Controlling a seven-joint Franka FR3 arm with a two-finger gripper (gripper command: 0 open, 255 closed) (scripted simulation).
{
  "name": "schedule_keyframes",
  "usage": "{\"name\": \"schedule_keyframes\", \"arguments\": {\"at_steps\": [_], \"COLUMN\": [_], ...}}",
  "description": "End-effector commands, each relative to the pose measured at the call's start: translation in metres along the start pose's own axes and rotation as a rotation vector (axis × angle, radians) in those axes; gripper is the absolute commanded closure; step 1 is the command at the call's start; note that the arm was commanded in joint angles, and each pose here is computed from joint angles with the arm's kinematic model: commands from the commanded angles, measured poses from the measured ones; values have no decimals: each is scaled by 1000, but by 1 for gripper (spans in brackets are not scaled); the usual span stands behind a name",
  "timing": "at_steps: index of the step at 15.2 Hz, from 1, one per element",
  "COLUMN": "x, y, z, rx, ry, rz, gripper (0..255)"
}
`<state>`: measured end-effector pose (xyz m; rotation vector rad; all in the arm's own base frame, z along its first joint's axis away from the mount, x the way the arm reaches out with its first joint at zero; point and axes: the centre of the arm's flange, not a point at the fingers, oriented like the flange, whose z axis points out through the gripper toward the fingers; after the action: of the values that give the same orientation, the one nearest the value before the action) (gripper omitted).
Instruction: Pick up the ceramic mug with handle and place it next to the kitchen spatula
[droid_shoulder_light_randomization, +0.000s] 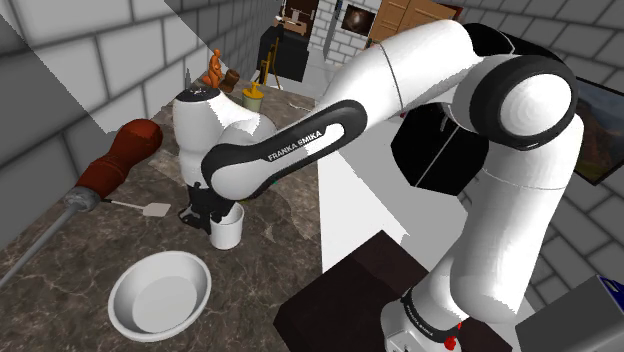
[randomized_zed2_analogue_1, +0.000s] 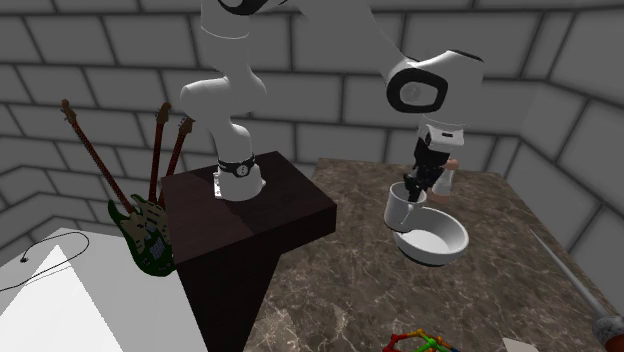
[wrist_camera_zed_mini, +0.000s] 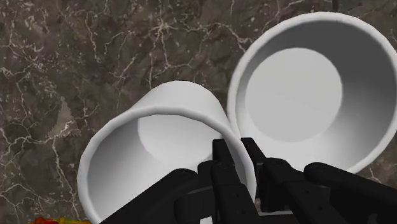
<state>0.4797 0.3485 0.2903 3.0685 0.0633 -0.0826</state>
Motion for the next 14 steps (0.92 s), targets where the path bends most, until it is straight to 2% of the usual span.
{"name": "schedule_keyframes", "arguments": {"at_steps": [1,11,14], "x": [27,157,164], "y": [-5,-26,-28], "z": [0,-10,0], "rx": [-1,-1,-1], "ry": [0,0,0], "rz": [0,0,0], "gripper": [255,255,255]}}
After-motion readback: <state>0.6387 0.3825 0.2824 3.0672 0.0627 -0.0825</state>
